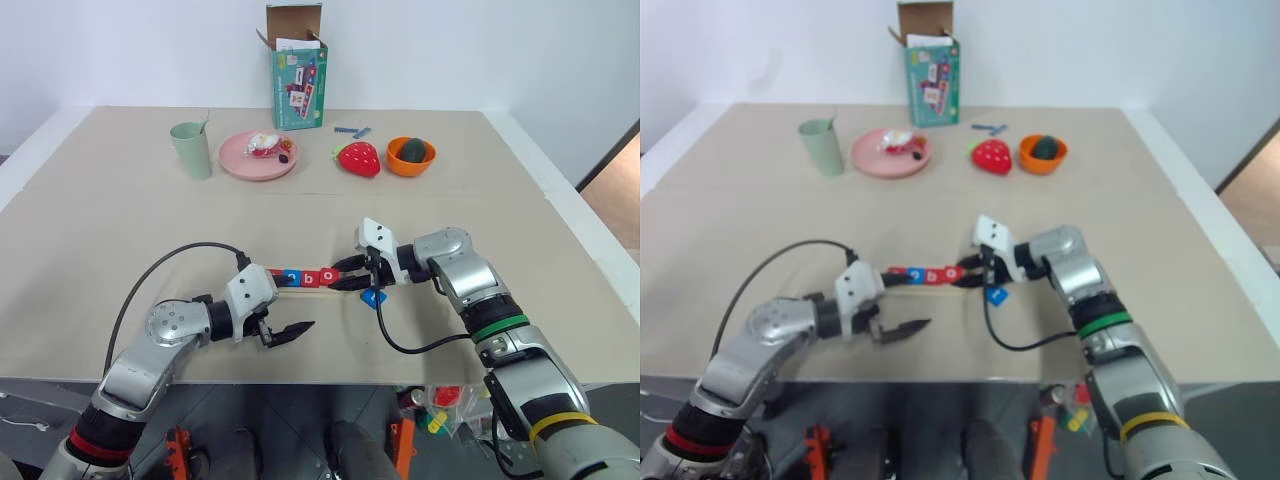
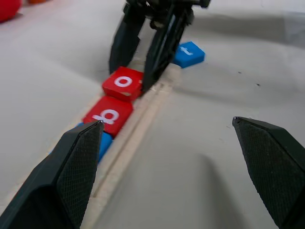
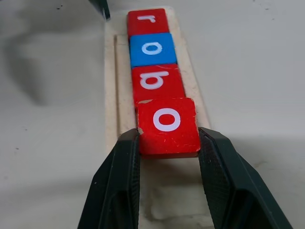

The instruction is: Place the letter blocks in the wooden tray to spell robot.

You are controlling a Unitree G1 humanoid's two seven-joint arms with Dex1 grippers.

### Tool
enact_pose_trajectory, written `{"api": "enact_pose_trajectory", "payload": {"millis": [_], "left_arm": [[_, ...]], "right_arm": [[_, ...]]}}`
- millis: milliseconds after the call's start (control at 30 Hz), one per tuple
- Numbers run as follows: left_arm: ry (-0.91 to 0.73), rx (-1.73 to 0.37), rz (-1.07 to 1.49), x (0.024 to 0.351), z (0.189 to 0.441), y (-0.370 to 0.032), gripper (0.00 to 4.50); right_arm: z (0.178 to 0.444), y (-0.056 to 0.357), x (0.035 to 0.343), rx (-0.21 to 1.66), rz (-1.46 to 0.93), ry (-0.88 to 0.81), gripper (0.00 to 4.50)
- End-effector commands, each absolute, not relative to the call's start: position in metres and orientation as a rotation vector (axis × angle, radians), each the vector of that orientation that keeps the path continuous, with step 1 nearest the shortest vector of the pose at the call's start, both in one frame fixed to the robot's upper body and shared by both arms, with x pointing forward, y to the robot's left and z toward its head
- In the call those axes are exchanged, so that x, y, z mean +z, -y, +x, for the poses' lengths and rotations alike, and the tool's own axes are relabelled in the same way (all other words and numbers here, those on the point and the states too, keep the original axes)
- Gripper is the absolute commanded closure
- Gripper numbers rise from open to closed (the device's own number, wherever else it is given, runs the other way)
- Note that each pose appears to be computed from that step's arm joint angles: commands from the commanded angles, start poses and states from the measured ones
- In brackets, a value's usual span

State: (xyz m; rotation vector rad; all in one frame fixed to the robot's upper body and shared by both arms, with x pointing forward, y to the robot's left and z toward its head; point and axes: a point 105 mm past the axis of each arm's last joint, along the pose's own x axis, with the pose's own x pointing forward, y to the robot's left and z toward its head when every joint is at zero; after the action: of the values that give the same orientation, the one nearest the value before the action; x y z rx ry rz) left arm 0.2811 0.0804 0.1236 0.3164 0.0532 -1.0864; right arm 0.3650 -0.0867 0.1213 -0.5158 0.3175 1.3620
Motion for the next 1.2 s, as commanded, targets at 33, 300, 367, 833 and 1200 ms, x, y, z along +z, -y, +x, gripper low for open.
{"api": "enact_pose_trajectory", "payload": {"millis": [33,300,367,833,1200], "left_arm": [[0.012,-1.069,0.281,0.1394,0.2791,-0.0797,0.0],[0.042,-1.031,0.186,0.1448,0.2818,-0.0818,0.0],[0.041,-1.028,0.183,0.1445,0.2816,-0.0818,0.0],[0.032,-1.025,0.199,0.1422,0.2815,-0.082,0.0],[0.022,-1.029,0.212,0.141,0.2812,-0.0825,0.0]], "right_arm": [[0.3684,0.0825,0.1314,1.371,-0.549,-0.283,3.33],[0.3662,0.0817,0.1316,1.394,-0.554,-0.291,3.33],[0.3656,0.081,0.1327,1.399,-0.556,-0.286,3.33],[0.3671,0.0789,0.1299,1.401,-0.55,-0.298,3.33],[0.3683,0.0779,0.1353,1.406,-0.534,-0.286,0.65]]}}
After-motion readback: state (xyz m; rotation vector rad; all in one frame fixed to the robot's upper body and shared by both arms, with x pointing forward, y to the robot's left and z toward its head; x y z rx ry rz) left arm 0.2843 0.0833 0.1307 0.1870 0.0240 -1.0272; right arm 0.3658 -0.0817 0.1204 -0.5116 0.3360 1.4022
